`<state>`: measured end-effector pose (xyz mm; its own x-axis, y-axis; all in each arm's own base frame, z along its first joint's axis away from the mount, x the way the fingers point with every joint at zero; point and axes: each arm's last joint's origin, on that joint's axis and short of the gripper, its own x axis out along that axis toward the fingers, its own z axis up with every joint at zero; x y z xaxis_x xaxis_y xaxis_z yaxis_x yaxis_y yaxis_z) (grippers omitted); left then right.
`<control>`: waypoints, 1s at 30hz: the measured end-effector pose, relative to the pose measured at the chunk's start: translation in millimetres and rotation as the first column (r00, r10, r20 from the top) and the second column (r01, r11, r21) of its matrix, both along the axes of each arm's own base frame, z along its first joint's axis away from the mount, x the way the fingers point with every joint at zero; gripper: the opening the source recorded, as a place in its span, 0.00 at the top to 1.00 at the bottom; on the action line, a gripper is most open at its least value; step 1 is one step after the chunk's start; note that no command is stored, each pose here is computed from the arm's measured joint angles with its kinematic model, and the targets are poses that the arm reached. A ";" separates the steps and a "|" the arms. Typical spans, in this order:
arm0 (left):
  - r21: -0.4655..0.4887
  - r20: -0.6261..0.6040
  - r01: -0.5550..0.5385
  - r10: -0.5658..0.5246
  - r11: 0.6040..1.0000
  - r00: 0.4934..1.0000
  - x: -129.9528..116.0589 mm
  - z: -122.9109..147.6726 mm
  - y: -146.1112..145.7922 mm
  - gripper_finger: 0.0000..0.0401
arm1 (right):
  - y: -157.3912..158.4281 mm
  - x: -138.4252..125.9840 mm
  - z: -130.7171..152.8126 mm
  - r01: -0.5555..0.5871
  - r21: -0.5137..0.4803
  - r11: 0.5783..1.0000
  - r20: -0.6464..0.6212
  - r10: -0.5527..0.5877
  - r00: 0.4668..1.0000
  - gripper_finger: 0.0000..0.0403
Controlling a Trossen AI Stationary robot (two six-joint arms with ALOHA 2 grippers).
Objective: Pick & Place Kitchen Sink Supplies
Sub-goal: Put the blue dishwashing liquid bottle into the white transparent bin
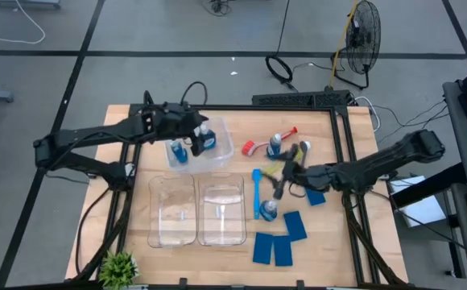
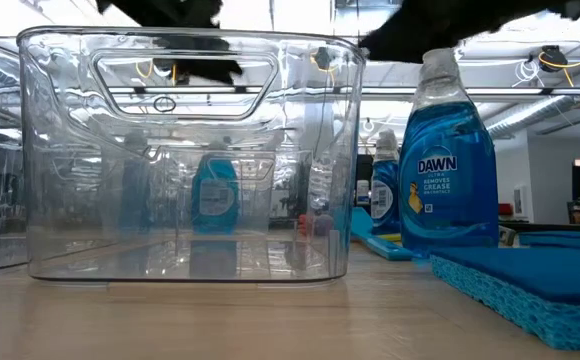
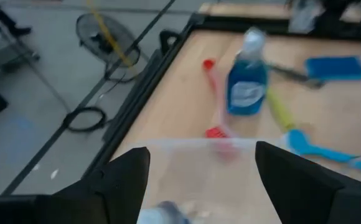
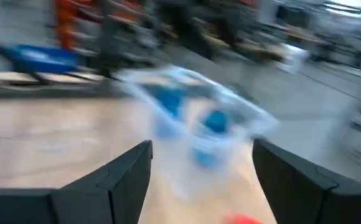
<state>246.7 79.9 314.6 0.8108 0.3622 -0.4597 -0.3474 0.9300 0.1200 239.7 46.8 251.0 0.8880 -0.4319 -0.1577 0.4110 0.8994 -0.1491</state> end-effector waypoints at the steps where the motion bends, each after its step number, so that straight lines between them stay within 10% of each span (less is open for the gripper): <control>1: 0.000 0.027 0.012 -0.012 1.000 1.000 -0.1 4.0 -4.3 0.26 | -3.5 -6.8 0.5 0.074 0.000 0.997 -0.024 -0.074 0.997 0.35; 8: 0.003 0.042 0.087 -0.087 0.996 0.995 0.2 8.4 -23.7 0.27 | -16.2 -35.4 -20.4 0.382 0.078 0.921 -0.129 -0.370 0.920 0.35; 30: -0.005 0.019 0.100 -0.100 0.995 0.995 3.1 4.5 -27.3 0.28 | -54.4 -36.9 -146.1 0.406 0.225 0.886 -0.190 -0.368 0.910 0.24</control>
